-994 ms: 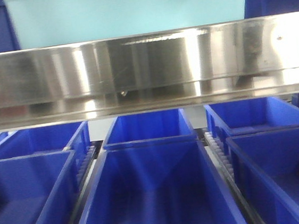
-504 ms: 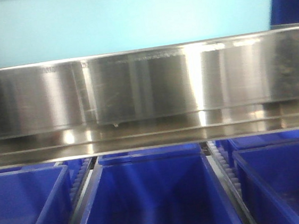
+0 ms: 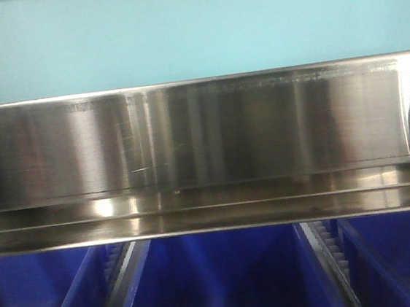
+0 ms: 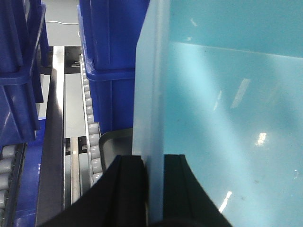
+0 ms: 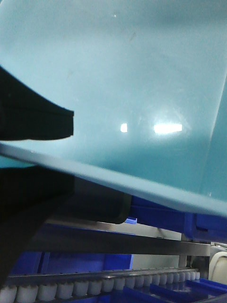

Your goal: Move two blue bins to right shelf middle

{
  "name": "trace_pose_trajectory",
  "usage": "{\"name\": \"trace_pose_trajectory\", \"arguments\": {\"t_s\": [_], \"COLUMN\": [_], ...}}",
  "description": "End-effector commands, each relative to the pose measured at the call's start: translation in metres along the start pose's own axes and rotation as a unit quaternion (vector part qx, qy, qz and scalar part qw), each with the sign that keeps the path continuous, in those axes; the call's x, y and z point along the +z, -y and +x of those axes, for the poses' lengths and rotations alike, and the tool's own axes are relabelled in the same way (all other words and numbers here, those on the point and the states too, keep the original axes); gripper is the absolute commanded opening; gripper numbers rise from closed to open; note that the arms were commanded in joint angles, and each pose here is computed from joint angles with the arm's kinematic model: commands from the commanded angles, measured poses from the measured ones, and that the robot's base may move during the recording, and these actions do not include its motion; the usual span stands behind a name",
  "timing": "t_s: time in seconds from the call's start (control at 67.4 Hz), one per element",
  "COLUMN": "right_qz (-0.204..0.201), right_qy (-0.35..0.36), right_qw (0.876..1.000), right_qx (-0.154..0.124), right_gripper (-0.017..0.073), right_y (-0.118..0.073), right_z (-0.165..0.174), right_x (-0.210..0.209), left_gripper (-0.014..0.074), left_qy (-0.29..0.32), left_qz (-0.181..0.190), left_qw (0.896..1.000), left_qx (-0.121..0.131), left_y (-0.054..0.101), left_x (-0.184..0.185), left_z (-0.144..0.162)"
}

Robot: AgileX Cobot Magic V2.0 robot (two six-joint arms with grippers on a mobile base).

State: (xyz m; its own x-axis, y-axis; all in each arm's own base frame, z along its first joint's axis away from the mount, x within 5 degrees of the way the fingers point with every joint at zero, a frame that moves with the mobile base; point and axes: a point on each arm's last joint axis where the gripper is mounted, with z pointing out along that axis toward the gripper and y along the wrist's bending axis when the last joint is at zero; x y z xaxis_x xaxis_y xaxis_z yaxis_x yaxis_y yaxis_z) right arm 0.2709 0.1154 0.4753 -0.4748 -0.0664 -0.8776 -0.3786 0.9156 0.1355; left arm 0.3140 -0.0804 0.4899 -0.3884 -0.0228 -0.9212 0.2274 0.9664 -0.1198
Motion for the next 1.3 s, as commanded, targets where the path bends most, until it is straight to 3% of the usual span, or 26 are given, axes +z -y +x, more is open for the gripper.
{"name": "trace_pose_trajectory", "arguments": {"t_s": [0.0, 1.29], "right_qz": [-0.006, -0.006], "right_qy": [0.024, 0.024], "right_qw": [1.000, 1.000], "right_qx": [-0.018, -0.018], "right_gripper": [-0.0153, -0.0153], "right_y": [-0.0021, -0.0021], "right_z": [-0.0057, -0.0057], "right_x": [-0.0088, -0.0088], "left_gripper": [-0.0111, -0.0111], "left_qy": [0.042, 0.036], "left_qz": [0.007, 0.014], "left_qw": [0.999, 0.999], "left_qx": [-0.008, -0.015], "left_y": [0.0021, 0.0033], "left_x": [-0.0062, -0.0064], "left_z": [-0.0101, -0.0090]}}
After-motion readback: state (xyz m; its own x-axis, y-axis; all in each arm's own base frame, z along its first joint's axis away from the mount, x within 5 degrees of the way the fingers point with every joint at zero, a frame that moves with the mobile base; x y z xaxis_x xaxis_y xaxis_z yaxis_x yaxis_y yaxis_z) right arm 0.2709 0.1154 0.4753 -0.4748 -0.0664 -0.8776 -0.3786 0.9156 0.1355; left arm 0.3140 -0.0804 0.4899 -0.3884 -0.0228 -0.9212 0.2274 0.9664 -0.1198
